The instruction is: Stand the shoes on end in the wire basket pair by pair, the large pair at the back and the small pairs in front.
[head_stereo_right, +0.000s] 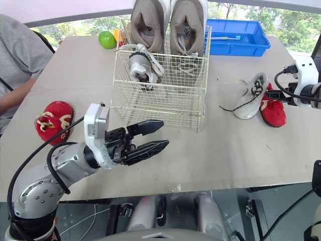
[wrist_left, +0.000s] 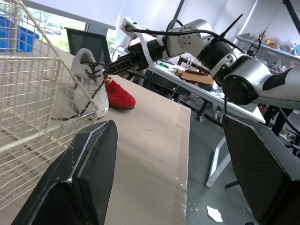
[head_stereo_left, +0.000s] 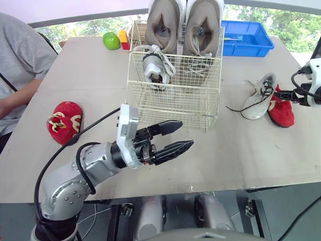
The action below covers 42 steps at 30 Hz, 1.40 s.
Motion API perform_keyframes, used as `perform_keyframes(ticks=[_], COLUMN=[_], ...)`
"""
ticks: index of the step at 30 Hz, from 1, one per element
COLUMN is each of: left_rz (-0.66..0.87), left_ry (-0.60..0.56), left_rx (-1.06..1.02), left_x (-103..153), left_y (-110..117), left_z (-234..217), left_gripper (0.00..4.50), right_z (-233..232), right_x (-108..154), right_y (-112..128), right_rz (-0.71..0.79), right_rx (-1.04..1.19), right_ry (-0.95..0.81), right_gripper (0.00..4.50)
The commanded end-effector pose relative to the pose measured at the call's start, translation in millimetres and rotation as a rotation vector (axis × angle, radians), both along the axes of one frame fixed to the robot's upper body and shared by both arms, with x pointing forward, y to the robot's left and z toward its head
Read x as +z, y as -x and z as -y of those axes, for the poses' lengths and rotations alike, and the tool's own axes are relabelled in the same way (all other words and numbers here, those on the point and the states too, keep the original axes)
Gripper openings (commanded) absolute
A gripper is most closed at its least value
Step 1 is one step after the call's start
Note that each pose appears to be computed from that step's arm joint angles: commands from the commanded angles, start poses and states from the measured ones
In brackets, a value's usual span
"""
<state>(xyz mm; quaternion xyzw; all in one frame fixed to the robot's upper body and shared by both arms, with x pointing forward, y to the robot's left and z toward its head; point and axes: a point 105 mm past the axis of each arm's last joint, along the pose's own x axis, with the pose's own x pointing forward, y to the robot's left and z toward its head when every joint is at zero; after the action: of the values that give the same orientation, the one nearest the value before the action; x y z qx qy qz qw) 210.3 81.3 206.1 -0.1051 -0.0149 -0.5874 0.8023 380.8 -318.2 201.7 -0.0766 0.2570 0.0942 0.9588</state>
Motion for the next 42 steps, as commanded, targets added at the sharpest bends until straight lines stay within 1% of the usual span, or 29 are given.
perform_keyframes(ticks=[1, 3, 5, 8, 14, 18, 20, 22, 23, 25, 27, 30, 33, 34, 35, 36, 38, 39, 40, 41, 42], left_rz=[0.058, 0.075, 0.091, 0.100, 0.099, 0.095, 0.096, 0.100, 0.102, 0.098, 0.091, 0.084, 0.087, 0.090, 0.093, 0.096, 0.102, 0.105, 0.109, 0.111, 0.112], left_ry=[0.006, 0.007, 0.005, 0.012, 0.015, 0.001, 0.002, 0.003, 0.005, 0.010, 0.014, 0.017, 0.016, 0.012, 0.009, 0.006, 0.004, 0.005, 0.006, 0.007, 0.009], left_rx=[-0.021, -0.020, -0.027, -0.029, -0.032, -0.022, -0.012, 0.006, 0.017, 0.039, 0.045, 0.044, 0.042, 0.044, 0.046, 0.047, 0.047, 0.048, 0.051, 0.054, 0.059], left_x=[8, 12, 15, 20, 20, 17, 17, 18, 19, 19, 17, 16, 17, 17, 18, 19, 21, 23, 25, 26, 27], left_y=[7, 6, 7, 8, 6, 11, 13, 15, 16, 17, 17, 11, 6, 4, 3, 3, 3, 4, 5, 6, 7], left_z=[6, 10, 14, 18, 16, 11, 11, 12, 12, 13, 16, 22, 22, 21, 20, 20, 21, 23, 25, 26, 28], left_gripper=[3.82, 3.82, 3.82, 3.82, 3.82, 3.82, 3.82, 3.82, 3.82, 3.82, 3.82, 3.82, 3.82, 3.86, 3.87, 3.87, 3.87, 3.87, 3.87, 3.87, 3.87], right_z=[3, -2, -20, -43, -46, -43, -40, -34, -35, -41, -43, -39, -37, -37, -36, -34, -30, -30, -30, -31, -32], right_x=[19, 20, 28, 37, 26, 8, 4, 6, 12, 29, 35, 24, 15, 11, 8, 4, 0, 0, 1, 3, 5], right_y=[3, 3, 4, 8, 2, -8, -11, -13, -12, -6, 0, -3, -13, -16, -18, -21, -26, -27, -29, -29, -29], right_rz=[0.075, 0.099, 0.120, 0.130, 0.097, 0.055, 0.044, 0.052, 0.070, 0.109, 0.123, 0.105, 0.092, 0.083, 0.077, 0.068, 0.063, 0.064, 0.071, 0.078, 0.092], right_rx=[0.018, 0.026, 0.070, 0.132, 0.097, 0.070, 0.046, 0.023, 0.030, 0.059, 0.064, 0.036, 0.002, -0.002, -0.004, -0.016, -0.032, -0.032, -0.028, -0.021, -0.009], right_ry=[0.041, 0.022, -0.091, -0.168, -0.158, -0.083, -0.079, -0.042, -0.046, -0.110, -0.126, -0.095, -0.099, -0.091, -0.076, -0.067, -0.058, -0.061, -0.067, -0.071, -0.075], right_gripper=[3.72, 3.72, 3.72, 3.72, 3.72, 3.72, 3.72, 3.72, 3.72, 3.72, 3.72, 3.72, 3.72, 3.47, 3.32, 2.97, 2.16, 1.54, 1.15, 0.59, 0.21])
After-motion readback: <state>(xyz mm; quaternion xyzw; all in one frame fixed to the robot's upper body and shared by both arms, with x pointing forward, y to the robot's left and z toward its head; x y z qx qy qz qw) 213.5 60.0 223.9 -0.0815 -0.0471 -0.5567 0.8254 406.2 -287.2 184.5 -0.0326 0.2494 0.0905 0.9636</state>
